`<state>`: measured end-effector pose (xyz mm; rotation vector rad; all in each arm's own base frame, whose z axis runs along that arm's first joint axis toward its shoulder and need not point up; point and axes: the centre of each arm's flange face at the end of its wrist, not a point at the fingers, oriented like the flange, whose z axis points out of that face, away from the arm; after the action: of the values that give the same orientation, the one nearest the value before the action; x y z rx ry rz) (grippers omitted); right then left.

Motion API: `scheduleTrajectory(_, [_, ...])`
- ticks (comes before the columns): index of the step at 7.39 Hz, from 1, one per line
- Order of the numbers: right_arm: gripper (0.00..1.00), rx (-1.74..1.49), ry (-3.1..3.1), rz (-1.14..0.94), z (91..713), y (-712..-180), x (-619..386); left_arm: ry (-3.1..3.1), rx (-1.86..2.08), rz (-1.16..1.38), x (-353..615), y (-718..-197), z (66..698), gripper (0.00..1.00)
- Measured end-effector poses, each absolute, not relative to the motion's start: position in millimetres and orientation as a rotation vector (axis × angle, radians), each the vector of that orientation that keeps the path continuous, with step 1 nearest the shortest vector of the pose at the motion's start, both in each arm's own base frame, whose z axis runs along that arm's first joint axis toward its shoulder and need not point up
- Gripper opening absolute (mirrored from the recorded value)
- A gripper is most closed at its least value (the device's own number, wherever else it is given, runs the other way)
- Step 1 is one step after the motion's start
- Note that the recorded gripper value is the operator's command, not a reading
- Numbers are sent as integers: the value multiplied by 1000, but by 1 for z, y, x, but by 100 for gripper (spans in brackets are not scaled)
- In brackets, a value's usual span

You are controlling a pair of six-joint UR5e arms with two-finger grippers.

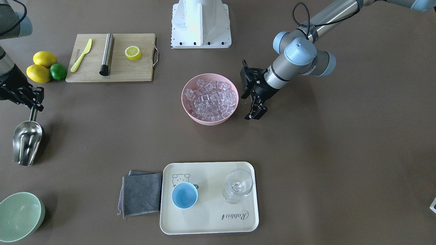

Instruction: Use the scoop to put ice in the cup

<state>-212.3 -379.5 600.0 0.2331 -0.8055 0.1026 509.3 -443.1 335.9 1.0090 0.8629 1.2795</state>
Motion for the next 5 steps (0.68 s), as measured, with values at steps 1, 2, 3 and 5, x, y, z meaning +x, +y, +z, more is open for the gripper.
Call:
scheduleTrajectory(1, [0, 229, -809, 73, 585, -376, -210, 864, 1006, 1272, 514, -446, 332, 99])
scheduleTrajectory(2, [0, 222, -802, 20, 564, -371, -207, 867, 1005, 1267, 517, -448, 330, 99])
scheduleTrajectory(3, [0, 230, -782, -59, 542, -369, -202, 866, 1000, 1265, 519, -449, 327, 99])
scheduleTrajectory(5, [0, 255, -757, -190, 493, -366, -185, 866, 995, 1264, 521, -450, 324, 99])
